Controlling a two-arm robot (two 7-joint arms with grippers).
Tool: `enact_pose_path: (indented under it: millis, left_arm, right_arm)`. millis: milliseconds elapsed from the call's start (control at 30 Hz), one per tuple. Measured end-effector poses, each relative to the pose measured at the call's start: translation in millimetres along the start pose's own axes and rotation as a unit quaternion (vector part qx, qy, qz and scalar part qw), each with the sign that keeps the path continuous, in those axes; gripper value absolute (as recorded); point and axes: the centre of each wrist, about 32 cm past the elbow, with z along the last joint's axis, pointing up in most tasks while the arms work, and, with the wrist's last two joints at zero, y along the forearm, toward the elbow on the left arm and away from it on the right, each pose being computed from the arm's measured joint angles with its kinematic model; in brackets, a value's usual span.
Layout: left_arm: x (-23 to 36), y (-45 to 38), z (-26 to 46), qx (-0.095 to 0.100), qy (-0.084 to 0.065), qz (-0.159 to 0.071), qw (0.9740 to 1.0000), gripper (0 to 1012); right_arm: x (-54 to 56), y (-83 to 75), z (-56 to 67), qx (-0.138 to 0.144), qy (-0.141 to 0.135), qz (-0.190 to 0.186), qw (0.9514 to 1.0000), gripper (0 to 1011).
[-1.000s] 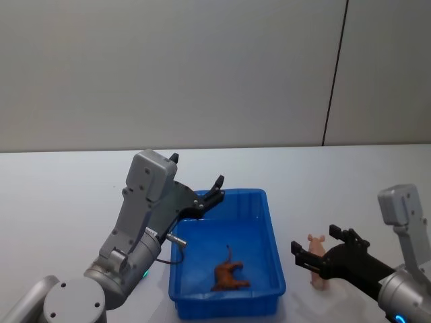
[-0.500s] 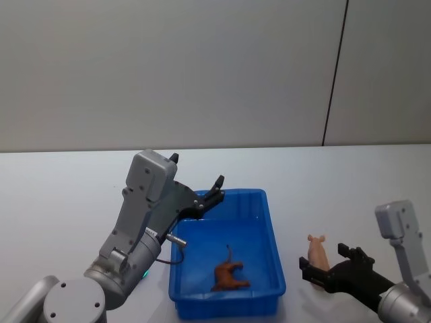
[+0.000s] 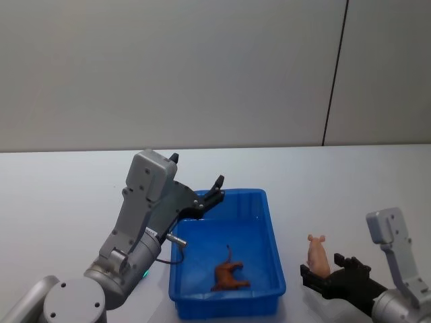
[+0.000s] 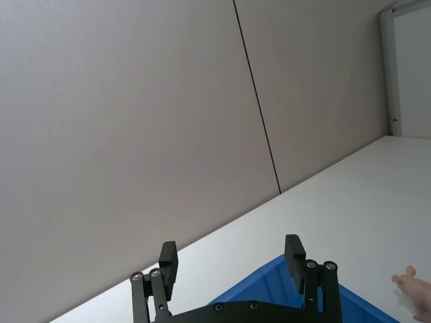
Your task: Pick up the two dolls from the table and place them into the box.
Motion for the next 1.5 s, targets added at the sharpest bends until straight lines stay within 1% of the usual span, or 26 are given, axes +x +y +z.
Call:
enact_pose_path:
  millis: [100,200,267,300,333,367,433,467,500,600,733,967,1100,1167,1200,1233,1300,1333,1433,1500]
  left_arm:
    - [0.0,0.0,0.0,0.0,0.0,0.0,1.0,1001]
    - [0.0,0.0,0.0,0.0,0.0,0.0,1.0,1001]
    - [0.0,0.0,0.0,0.0,0.0,0.0,1.0,1001]
    - [0.0,0.0,0.0,0.0,0.0,0.0,1.0,1001]
    - [0.0,0.0,0.0,0.0,0.0,0.0,1.0,1001]
    - [0.0,0.0,0.0,0.0,0.0,0.0,1.0,1001]
    - [0.0,0.0,0.0,0.0,0.0,0.0,1.0,1001]
    - [0.0,0.0,0.0,0.0,0.0,0.0,1.0,1001]
    - [0.0,0.0,0.0,0.0,0.0,0.0,1.0,1001]
    - [0.0,0.0,0.0,0.0,0.0,0.0,1.0,1001]
    - [0.0,0.0,0.0,0.0,0.0,0.0,1.0,1002]
    - [0.0,0.0,0.0,0.0,0.0,0.0,1.0,1001]
    - [0.0,0.0,0.0,0.0,0.0,0.0,1.0,1001]
    - [0.0,0.0,0.0,0.0,0.0,0.0,1.0,1001]
    - [0.0,0.0,0.0,0.0,0.0,0.0,1.0,1001]
    - [0.0,0.0,0.0,0.0,0.0,0.0,1.0,1002]
    - [0.0,0.0,0.0,0.0,0.0,0.0,1.0,1001]
    - [0.0,0.0,0.0,0.0,0.0,0.0,1.0,1001]
    - [0.0,0.0,0.0,0.0,0.0,0.0,1.0,1001]
    - [0.0,0.0,0.0,0.0,0.0,0.0,1.0,1001]
  right_arm:
    - [0.4,3.7,-1.8,-0.005,0.004,-0.002,1.0,807]
    - [0.5,5.6,-2.7,-0.008,0.006,-0.003,0.9999,755]
    - [0.7,7.1,-3.4,-0.009,0.007,-0.005,0.9999,675]
    - [0.6,7.4,-3.6,-0.01,0.008,-0.006,0.9999,617]
    - [0.7,7.7,-3.7,-0.01,0.008,-0.006,0.9999,617]
    - [0.6,8.3,-4.0,-0.01,0.008,-0.008,0.9999,575]
    - [0.4,8.7,-4.2,-0.009,0.007,-0.011,0.9999,512]
    - [0.3,8.8,-4.2,-0.007,0.006,-0.013,0.9999,512]
    - [0.2,8.8,-4.2,-0.006,0.005,-0.014,0.9999,450]
    - [-0.5,8.5,-3.5,0.001,0.001,-0.021,0.9998,380]
    - [-2.1,6.7,-0.7,0.014,-0.008,-0.03,0.9994,379]
    - [-5.0,2.4,9.7,0.046,-0.028,-0.043,0.9976,379]
    - [-7.9,-0.7,21.8,0.072,-0.044,-0.043,0.9955,380]
    - [-8.7,-1.3,26.1,0.08,-0.049,-0.041,0.9948,380]
    - [-9.6,-1.8,31.1,0.088,-0.054,-0.036,0.994,379]
    - [-9.6,-1.8,31.1,0.088,-0.054,-0.036,0.994,380]
    - [-10.8,-2.0,37.4,0.097,-0.061,-0.029,0.9931,380]
    - [-11.5,-1.8,41.4,0.101,-0.065,-0.023,0.9925,379]
    - [-12.8,-1.1,47.3,0.108,-0.07,-0.012,0.9917,380]
    - [-15.1,1.0,55.9,0.114,-0.076,0.005,0.9906,380]
